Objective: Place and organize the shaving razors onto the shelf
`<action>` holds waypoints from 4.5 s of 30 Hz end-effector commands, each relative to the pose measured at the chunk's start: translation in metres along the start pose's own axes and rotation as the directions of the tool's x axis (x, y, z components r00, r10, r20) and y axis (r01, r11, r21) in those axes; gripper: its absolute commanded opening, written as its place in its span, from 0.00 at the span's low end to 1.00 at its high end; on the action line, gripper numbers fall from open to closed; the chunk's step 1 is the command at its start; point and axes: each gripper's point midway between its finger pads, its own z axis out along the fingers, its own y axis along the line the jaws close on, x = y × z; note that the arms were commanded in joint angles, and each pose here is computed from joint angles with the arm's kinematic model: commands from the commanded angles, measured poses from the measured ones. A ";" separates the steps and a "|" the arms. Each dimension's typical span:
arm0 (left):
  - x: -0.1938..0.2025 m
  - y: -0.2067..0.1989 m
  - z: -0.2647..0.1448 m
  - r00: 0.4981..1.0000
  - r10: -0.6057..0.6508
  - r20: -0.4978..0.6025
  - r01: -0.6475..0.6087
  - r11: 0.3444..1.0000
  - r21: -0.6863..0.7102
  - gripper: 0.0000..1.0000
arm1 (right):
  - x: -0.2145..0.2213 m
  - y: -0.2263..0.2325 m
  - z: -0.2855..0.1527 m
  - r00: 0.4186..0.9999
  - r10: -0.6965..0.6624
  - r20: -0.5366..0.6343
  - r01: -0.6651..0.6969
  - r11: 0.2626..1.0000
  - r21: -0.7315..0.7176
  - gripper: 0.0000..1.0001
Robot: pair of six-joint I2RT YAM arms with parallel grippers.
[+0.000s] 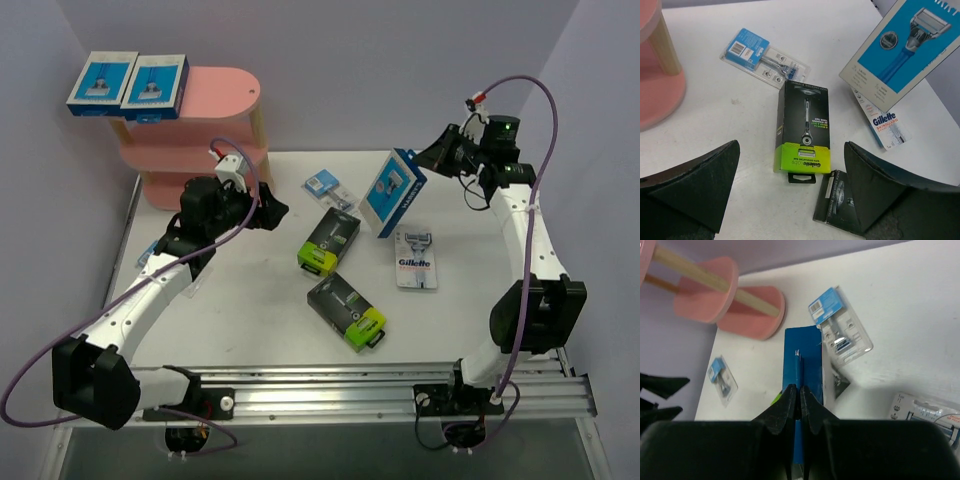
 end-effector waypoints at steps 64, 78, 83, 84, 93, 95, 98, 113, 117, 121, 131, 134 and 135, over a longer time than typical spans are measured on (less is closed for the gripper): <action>0.103 -0.200 -0.108 0.652 0.757 0.036 -0.512 0.405 0.758 0.49 | 0.258 0.219 -0.154 0.780 -0.591 -0.207 0.251 0.597 -0.762 0.09; 0.113 -0.152 -0.105 0.634 0.766 -0.104 -0.563 0.550 0.616 0.02 | 0.239 0.201 -0.125 0.826 -0.540 -0.162 0.347 0.713 -0.609 0.79; 0.060 -0.102 -0.107 0.701 0.701 -0.133 -0.638 0.699 0.323 0.02 | 0.204 0.178 -0.105 0.884 -0.462 -0.070 0.394 0.817 -0.421 0.90; 0.050 -0.092 -0.107 0.725 0.674 -0.141 -0.629 0.732 0.263 0.02 | 0.198 0.177 -0.103 0.899 -0.433 -0.058 0.377 0.836 -0.398 0.91; -0.040 -0.054 -0.117 0.994 -0.026 0.105 0.009 0.988 0.157 0.02 | 0.167 0.165 -0.078 0.998 -0.025 0.050 0.044 0.906 -0.421 0.92; -0.089 -0.054 -0.138 0.921 -0.262 0.287 0.176 0.939 0.294 0.02 | 0.151 0.208 -0.101 0.989 0.109 0.095 -0.023 0.769 -0.639 0.91; -0.101 -0.058 -0.158 0.802 -0.503 0.322 0.300 0.806 0.510 0.02 | 0.175 0.221 -0.103 0.980 0.191 0.049 -0.101 0.701 -0.706 0.93; -0.085 -0.013 -0.212 0.413 -0.849 0.330 0.392 0.492 0.777 0.02 | 0.207 0.251 -0.041 0.985 0.157 -0.069 -0.160 0.697 -0.699 0.93; -0.071 -0.016 -0.211 0.419 -0.860 0.292 0.424 0.470 0.775 0.02 | 0.209 0.263 -0.031 0.986 0.145 -0.079 -0.158 0.685 -0.712 0.93; -0.055 -0.017 -0.208 0.438 -0.853 0.282 0.441 0.478 0.759 0.03 | 0.206 0.279 -0.028 0.989 0.133 -0.069 -0.140 0.651 -0.746 0.93; -0.033 -0.017 -0.198 0.453 -0.858 0.243 0.499 0.470 0.728 0.06 | 0.197 0.306 -0.036 0.995 0.095 -0.033 -0.083 0.589 -0.804 0.92; -0.027 -0.012 -0.194 0.439 -0.866 0.238 0.528 0.464 0.712 0.05 | 0.199 0.310 -0.036 0.996 0.081 -0.035 -0.075 0.579 -0.812 0.90; -0.024 -0.009 -0.192 0.437 -0.867 0.239 0.536 0.464 0.705 0.05 | 0.200 0.310 -0.034 0.996 0.082 -0.036 -0.077 0.583 -0.809 0.90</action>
